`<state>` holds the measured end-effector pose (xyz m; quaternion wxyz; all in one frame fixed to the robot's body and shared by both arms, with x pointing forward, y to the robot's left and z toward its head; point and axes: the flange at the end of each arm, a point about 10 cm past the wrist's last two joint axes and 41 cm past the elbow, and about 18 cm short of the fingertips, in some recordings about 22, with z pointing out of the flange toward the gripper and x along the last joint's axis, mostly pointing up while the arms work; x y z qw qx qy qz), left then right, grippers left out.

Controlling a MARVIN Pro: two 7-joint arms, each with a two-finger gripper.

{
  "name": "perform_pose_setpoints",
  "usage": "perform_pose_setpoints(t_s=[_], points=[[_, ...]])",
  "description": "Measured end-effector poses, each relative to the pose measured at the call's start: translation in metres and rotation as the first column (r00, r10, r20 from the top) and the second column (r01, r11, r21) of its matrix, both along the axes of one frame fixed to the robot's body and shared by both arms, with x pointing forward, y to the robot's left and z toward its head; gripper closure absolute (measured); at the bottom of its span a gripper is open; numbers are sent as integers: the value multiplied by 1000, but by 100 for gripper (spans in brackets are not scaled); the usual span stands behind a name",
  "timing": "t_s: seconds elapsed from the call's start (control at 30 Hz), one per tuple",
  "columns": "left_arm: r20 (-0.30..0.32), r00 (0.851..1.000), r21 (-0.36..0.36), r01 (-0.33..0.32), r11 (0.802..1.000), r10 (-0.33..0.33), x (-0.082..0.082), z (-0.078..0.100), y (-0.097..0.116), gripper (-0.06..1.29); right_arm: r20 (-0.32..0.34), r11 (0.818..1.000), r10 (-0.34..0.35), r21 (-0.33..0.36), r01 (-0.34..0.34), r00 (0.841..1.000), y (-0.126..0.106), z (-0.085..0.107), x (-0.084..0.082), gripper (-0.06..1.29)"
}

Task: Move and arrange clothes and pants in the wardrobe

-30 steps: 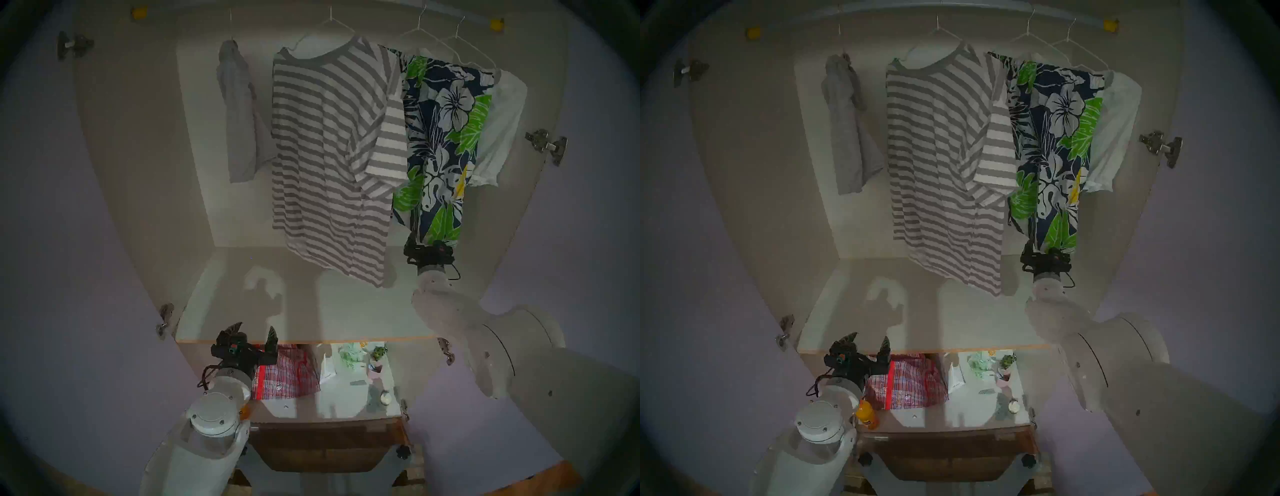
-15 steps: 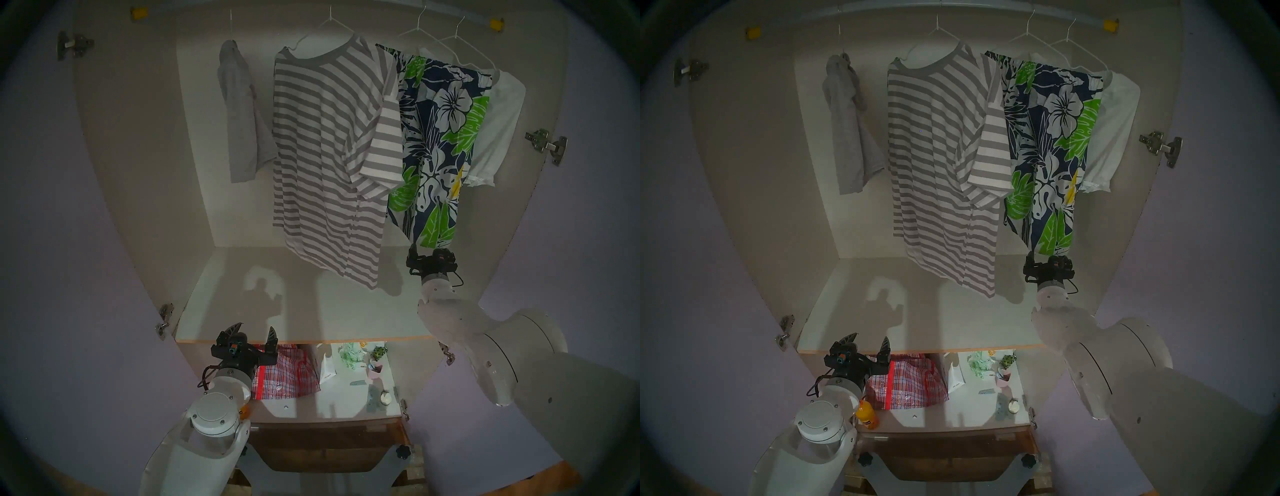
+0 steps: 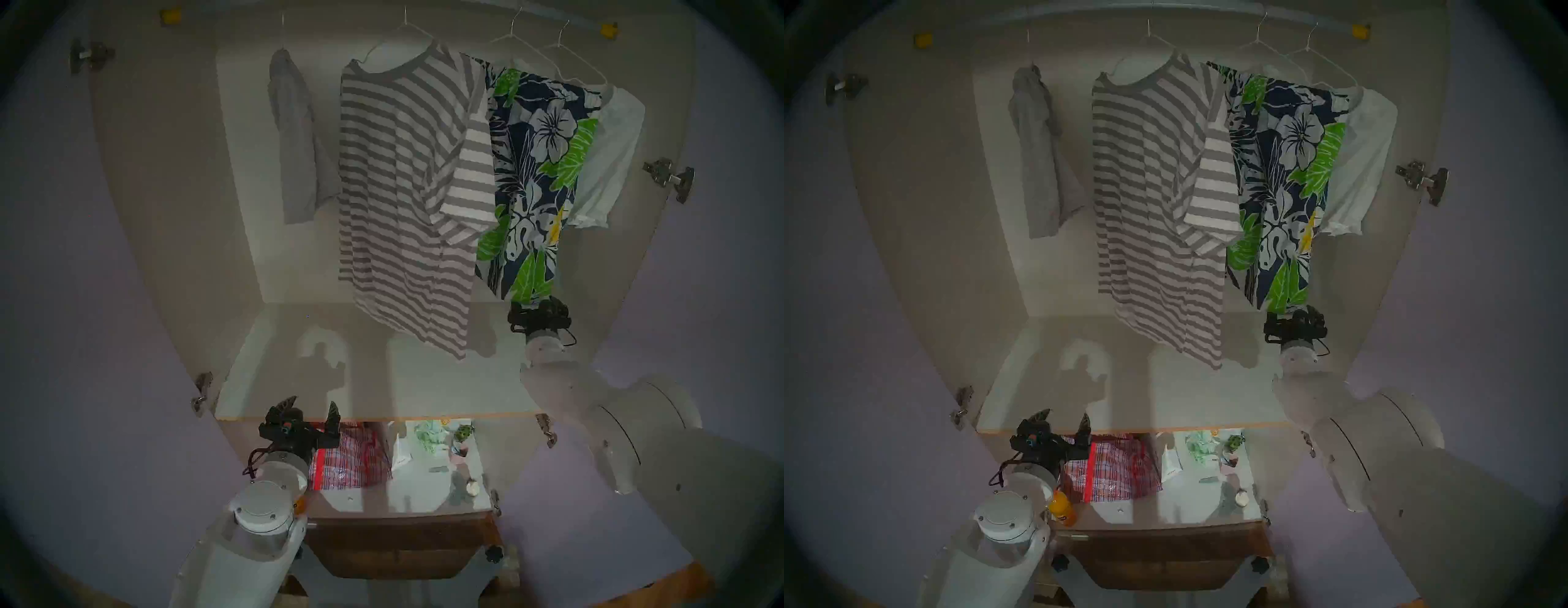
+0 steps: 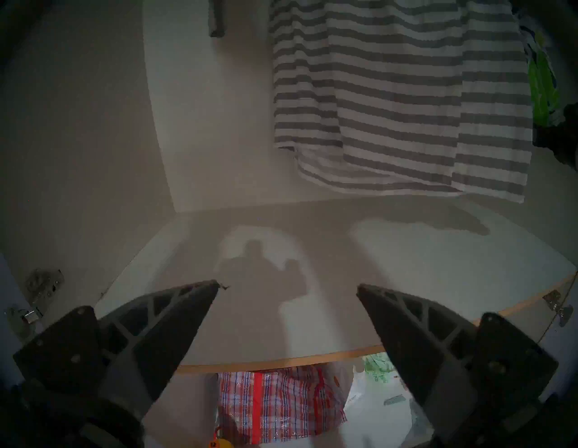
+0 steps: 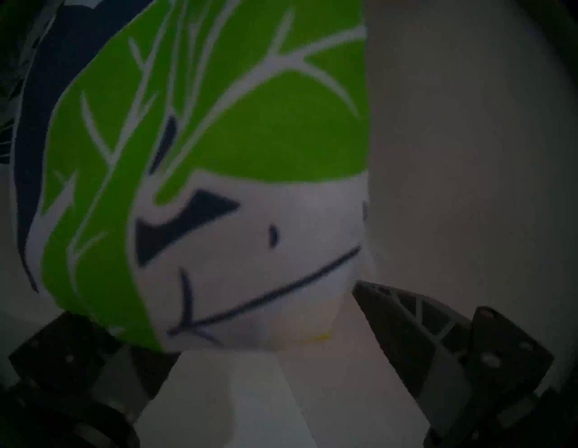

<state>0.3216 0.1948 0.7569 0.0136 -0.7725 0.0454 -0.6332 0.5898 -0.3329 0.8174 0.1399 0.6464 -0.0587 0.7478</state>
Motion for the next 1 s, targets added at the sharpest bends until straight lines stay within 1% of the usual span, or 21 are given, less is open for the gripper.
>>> perform_pose_setpoints(t_s=[0.37, 0.4, 0.47, 0.7, 0.87, 0.9, 1.0], points=[[-1, 1000, 0, -1, 1000, 1, 0, 0, 0, 4, 57, 998, -61, 20, 60, 997, -2, 31, 14, 3], [-2, 1000, 0, -1, 1000, 1, 0, -1, 0, 4, 72, 997, -74, 26, 72, 995, -2, 40, 18, 3], [-2, 1000, 0, -1, 1000, 1, 0, 0, 0, 4, 88, 996, -85, 34, 82, 992, -1, 49, 21, 3], [-2, 1000, 0, -2, 1000, 2, 1, 0, 0, 4, 130, 992, -114, 66, 106, 985, 5, 70, 30, 3], [-2, 1000, 0, -2, 1000, 2, 1, 0, 0, 4, 162, 987, -142, 100, 126, 977, 11, 87, 37, 3], [-2, 1000, 0, -2, 1000, 2, 1, 0, 0, 4, 164, 987, -143, 102, 127, 976, 11, 88, 37, 3], [-1, 1000, 0, -2, 1000, 2, 1, 0, 0, 4, 184, 981, -165, 135, 141, 969, 15, 100, 42, 3]])
